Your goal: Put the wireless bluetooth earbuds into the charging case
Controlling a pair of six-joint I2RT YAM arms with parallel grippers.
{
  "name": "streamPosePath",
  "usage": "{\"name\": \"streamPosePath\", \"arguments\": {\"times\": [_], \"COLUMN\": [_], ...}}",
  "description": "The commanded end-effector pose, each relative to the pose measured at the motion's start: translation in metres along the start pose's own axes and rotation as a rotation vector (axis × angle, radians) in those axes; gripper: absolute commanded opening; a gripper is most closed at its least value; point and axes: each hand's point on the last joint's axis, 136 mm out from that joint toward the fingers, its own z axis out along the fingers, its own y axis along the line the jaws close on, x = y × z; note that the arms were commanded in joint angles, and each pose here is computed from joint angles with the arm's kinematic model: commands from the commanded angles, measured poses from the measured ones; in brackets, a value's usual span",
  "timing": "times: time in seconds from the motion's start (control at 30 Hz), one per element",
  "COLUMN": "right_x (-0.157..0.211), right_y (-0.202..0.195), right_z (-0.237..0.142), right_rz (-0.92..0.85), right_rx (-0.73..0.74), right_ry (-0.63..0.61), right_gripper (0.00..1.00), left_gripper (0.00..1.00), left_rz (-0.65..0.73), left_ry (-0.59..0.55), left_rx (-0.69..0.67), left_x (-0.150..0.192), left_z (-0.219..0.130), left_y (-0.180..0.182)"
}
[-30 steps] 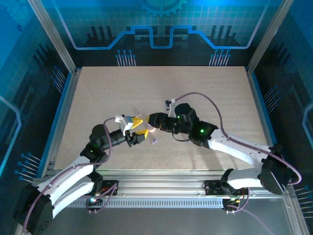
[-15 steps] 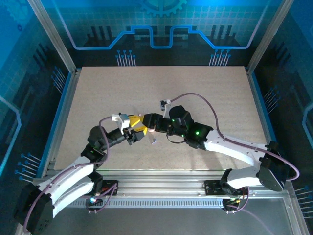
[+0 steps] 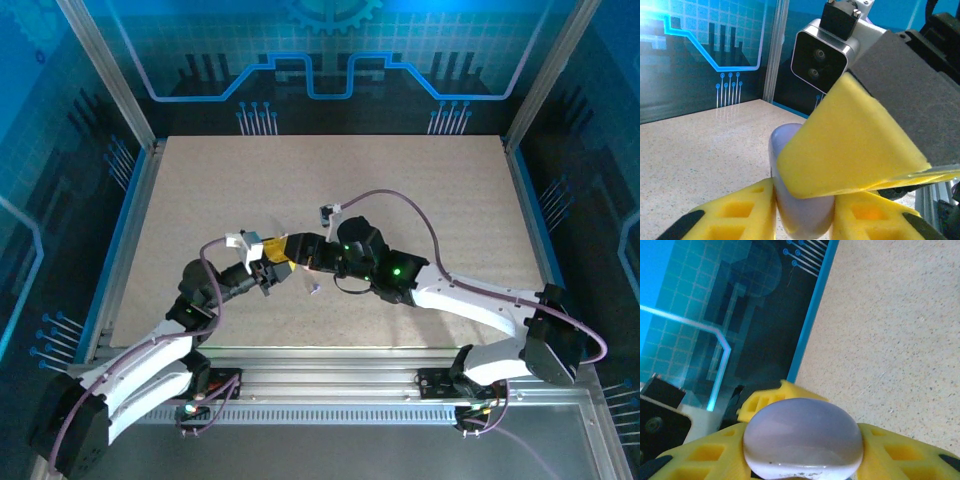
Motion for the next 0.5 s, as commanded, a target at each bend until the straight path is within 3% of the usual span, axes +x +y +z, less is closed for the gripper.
{"name": "streamPosePath", "arguments": {"times": [0.0,0.23,0.33,0.47], "right_x": [-0.001,-0.013,-0.023,-0.039], "right_y": [0.019,0.025,0.03,0.044], "right_z": [-0.002,-0.034,-0.056,-0.077], "right_rz": [-0.039,-0.226,-0.382,-0.596], "right_rx": [-0.029,-0.017,-0.014,-0.121], "right_ry": [-0.003,-0.078,-0.098,-0.085], "right_gripper": [0.51,0.71,0.73,0.7], "left_gripper": [0.24,0.17,0.14,0.14], "left_rz": [0.014,0.036,0.042,0.04], "left_ry": [-0.01,0.037,0.056,0.074], "left_rx": [0.01,0.035,0.048,0.069], "left_x": [-0.005,-0.003,-0.001,-0.002], "left_z": [-0.002,-0.002,0.0,0.002], "left_y": [-0.004,-0.01,-0.011,-0.014]}}
